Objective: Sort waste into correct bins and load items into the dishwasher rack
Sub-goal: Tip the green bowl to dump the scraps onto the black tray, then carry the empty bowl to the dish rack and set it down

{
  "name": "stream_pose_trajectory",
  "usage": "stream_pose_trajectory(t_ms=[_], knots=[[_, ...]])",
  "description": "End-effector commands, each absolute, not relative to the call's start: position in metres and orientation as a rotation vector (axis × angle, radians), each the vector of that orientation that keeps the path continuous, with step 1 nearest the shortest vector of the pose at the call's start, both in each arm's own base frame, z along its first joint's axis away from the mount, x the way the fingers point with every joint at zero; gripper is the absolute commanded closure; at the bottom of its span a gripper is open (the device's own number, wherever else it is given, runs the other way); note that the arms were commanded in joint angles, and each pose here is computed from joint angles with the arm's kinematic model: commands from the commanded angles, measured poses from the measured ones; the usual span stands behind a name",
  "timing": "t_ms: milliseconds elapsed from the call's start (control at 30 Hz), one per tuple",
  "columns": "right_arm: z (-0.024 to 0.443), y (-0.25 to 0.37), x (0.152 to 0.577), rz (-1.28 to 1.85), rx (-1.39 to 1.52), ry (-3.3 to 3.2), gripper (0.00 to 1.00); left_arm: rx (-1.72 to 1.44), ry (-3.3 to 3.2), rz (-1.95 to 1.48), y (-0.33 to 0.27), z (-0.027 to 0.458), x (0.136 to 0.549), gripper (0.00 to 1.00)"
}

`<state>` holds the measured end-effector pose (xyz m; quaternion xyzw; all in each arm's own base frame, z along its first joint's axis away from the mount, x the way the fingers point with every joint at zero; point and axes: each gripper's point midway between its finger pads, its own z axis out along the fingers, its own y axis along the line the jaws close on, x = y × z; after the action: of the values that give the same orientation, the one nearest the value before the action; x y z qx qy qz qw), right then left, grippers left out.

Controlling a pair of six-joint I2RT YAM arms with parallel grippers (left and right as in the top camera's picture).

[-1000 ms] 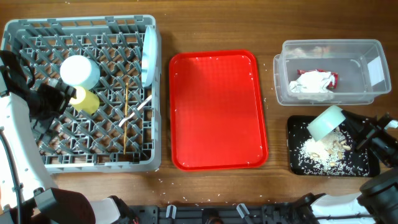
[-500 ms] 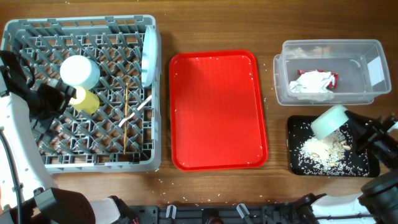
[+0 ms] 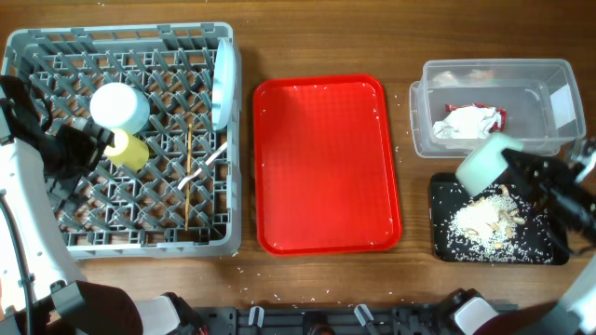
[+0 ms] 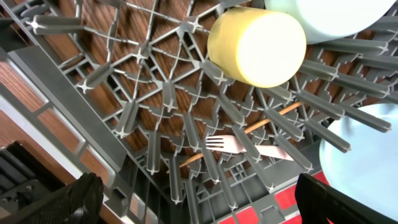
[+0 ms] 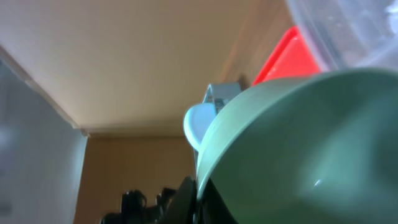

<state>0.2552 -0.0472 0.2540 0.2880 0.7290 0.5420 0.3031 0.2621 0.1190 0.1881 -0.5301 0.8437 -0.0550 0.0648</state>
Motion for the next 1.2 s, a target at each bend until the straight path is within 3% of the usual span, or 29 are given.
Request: stream_pose_trajectory(t_ms=[0, 67, 167, 200, 333, 433, 733, 1033, 1100, 1167], knots=[[0.292, -0.021, 0.271, 1.255, 0.877, 2.023, 0.96, -1.61, 2.523, -0.174, 0.119, 0.192, 0.261, 0.0], [0.331, 0.025, 0.282, 1.104, 0.736, 1.991, 0.95, -1.609, 2.523, -0.173, 0.119, 0.192, 0.261, 0.0], [0.36, 0.096, 0.286, 1.173, 0.582, 1.962, 0.96, -1.61, 2.523, -0.173, 0.119, 0.192, 0.261, 0.0], [0.369, 0.145, 0.29, 1.245, 0.413, 1.972, 0.96, -1.609, 2.523, -0.174, 0.119, 0.192, 0.261, 0.0], [0.321, 0.322, 0.294, 1.446, -0.089, 2.157, 0.95, -1.61, 2.523, -0.174, 0.119, 0.192, 0.261, 0.0], [0.306, 0.403, 0.292, 1.505, -0.401, 2.197, 0.95, -1.61, 2.523, -0.173, 0.119, 0.192, 0.261, 0.0], [0.279, 0.484, 0.273, 1.72, -0.479, 2.173, 0.96, -1.609, 2.523, -0.174, 0.119, 0.192, 0.261, 0.0], [0.268, 0.489, 0.276, 1.73, -0.474, 2.186, 0.96, -1.609, 2.523, -0.173, 0.119, 0.192, 0.261, 0.0], [0.273, 0.494, 0.268, 1.755, -0.516, 2.155, 0.96, -1.561, 2.462, -0.189, 0.127, 0.196, 0.278, 0.0], [0.28, 0.502, 0.258, 1.769, -0.568, 2.107, 0.96, -1.586, 2.495, -0.192, 0.122, 0.194, 0.269, 0.0]])
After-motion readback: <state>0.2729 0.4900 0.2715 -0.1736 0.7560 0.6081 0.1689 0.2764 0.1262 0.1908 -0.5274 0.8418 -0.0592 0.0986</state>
